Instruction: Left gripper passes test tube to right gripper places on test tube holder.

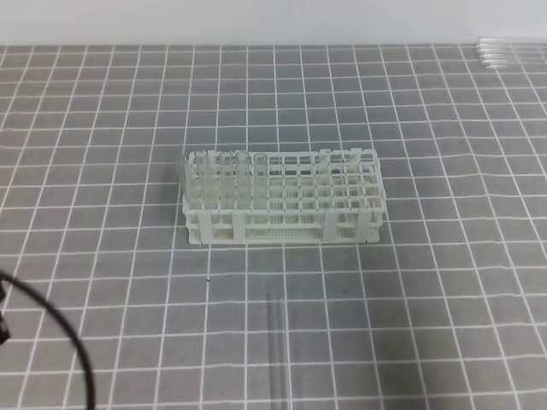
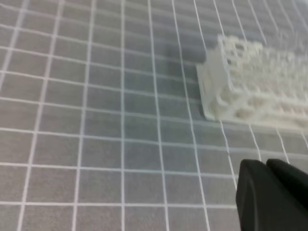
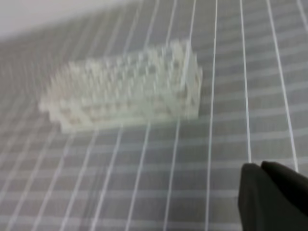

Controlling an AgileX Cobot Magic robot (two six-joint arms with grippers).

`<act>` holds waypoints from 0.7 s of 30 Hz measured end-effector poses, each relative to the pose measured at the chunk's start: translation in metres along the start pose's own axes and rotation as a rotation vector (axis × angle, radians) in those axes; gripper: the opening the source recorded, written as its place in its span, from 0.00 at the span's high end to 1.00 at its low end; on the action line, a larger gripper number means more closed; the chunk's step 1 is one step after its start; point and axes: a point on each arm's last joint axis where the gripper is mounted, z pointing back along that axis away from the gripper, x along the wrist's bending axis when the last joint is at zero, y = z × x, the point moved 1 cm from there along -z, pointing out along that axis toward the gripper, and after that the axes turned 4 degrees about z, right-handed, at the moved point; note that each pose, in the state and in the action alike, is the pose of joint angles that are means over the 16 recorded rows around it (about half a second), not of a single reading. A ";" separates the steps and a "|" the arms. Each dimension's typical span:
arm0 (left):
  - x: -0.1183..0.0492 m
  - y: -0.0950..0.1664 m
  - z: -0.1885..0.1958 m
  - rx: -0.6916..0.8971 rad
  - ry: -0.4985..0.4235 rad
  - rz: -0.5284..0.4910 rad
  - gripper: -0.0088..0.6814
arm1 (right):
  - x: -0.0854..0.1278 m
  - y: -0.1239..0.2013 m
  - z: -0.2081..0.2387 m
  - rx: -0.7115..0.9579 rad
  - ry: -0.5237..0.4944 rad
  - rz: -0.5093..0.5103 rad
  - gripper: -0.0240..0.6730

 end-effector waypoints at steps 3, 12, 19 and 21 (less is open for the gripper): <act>-0.007 -0.008 -0.011 0.119 0.014 -0.044 0.99 | 0.002 -0.006 -0.006 0.100 0.012 0.028 0.98; -0.024 -0.009 -0.052 0.405 0.127 -0.075 0.99 | 0.001 -0.015 -0.020 0.260 0.028 0.064 0.98; -0.044 0.013 -0.086 0.591 0.192 -0.068 0.99 | -0.001 -0.014 -0.027 0.303 0.033 0.071 0.98; -0.053 0.020 -0.094 0.639 0.196 -0.082 0.99 | -0.001 -0.014 -0.029 0.318 0.034 0.070 0.98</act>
